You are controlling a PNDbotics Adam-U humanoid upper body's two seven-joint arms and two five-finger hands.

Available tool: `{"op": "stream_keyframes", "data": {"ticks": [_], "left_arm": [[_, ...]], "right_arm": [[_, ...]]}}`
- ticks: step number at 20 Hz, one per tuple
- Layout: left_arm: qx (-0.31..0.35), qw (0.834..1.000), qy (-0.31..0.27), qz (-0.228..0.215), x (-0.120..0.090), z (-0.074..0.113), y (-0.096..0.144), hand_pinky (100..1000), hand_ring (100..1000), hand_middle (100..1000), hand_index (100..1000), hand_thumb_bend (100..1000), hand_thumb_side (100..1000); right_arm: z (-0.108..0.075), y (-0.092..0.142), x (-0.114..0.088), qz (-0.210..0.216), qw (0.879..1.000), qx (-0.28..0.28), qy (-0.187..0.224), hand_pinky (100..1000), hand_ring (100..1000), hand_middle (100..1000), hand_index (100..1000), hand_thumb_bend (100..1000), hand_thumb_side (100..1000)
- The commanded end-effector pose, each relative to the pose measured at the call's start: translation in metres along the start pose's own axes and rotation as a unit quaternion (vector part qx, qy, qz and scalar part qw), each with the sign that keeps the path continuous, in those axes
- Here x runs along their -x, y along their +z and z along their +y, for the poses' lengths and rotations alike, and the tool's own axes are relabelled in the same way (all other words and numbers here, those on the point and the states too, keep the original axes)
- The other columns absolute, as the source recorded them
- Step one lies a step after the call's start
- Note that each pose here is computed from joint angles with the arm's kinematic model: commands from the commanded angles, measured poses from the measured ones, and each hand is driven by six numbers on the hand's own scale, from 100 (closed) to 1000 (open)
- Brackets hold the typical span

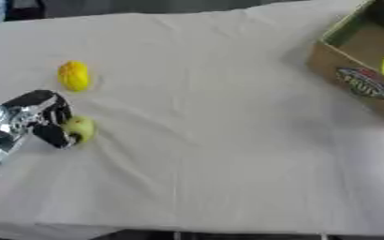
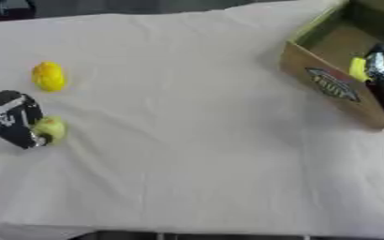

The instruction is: Pick up the objects with one hand, pass them to the other hand, and then place them into the box on the other side of the table.

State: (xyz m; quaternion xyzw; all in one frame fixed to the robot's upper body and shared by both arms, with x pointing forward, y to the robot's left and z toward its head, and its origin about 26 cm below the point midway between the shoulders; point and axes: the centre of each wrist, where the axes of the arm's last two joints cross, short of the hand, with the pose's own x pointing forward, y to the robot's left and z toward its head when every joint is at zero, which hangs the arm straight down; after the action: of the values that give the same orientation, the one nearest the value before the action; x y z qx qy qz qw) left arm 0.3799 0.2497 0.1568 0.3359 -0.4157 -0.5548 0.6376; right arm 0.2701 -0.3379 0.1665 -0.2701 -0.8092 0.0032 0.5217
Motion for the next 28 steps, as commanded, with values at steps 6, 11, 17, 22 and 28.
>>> {"op": "stream_keyframes", "data": {"ticks": [6, 11, 17, 22, 28], "left_arm": [[-0.085, 0.996, 0.012, 0.0, 0.009, 0.044, 0.049, 412, 438, 449, 517, 292, 100], [-0.176, 0.983, 0.032, -0.038, -0.008, 0.065, 0.082, 381, 422, 424, 495, 248, 100], [-0.258, 0.957, 0.064, -0.114, -0.041, 0.072, 0.096, 351, 405, 395, 482, 189, 100], [-0.301, 0.932, 0.096, -0.177, -0.068, 0.065, 0.085, 339, 398, 384, 476, 163, 100], [-0.32, 0.916, 0.109, -0.217, -0.089, 0.047, 0.062, 330, 391, 375, 469, 140, 100]], "right_arm": [[-0.007, -0.003, -0.009, -0.021, 1.0, 0.005, 0.004, 1000, 911, 945, 1000, 100, 525], [-0.008, -0.005, -0.01, -0.032, 0.999, 0.001, 0.002, 1000, 910, 944, 1000, 100, 523], [-0.007, -0.011, -0.016, -0.057, 0.998, -0.02, 0.0, 1000, 911, 942, 1000, 100, 525], [-0.006, -0.019, -0.027, -0.099, 0.992, -0.069, 0.02, 1000, 909, 933, 1000, 100, 490], [0.001, -0.032, -0.048, -0.163, 0.964, -0.19, 0.091, 1000, 904, 915, 977, 100, 420]]}}
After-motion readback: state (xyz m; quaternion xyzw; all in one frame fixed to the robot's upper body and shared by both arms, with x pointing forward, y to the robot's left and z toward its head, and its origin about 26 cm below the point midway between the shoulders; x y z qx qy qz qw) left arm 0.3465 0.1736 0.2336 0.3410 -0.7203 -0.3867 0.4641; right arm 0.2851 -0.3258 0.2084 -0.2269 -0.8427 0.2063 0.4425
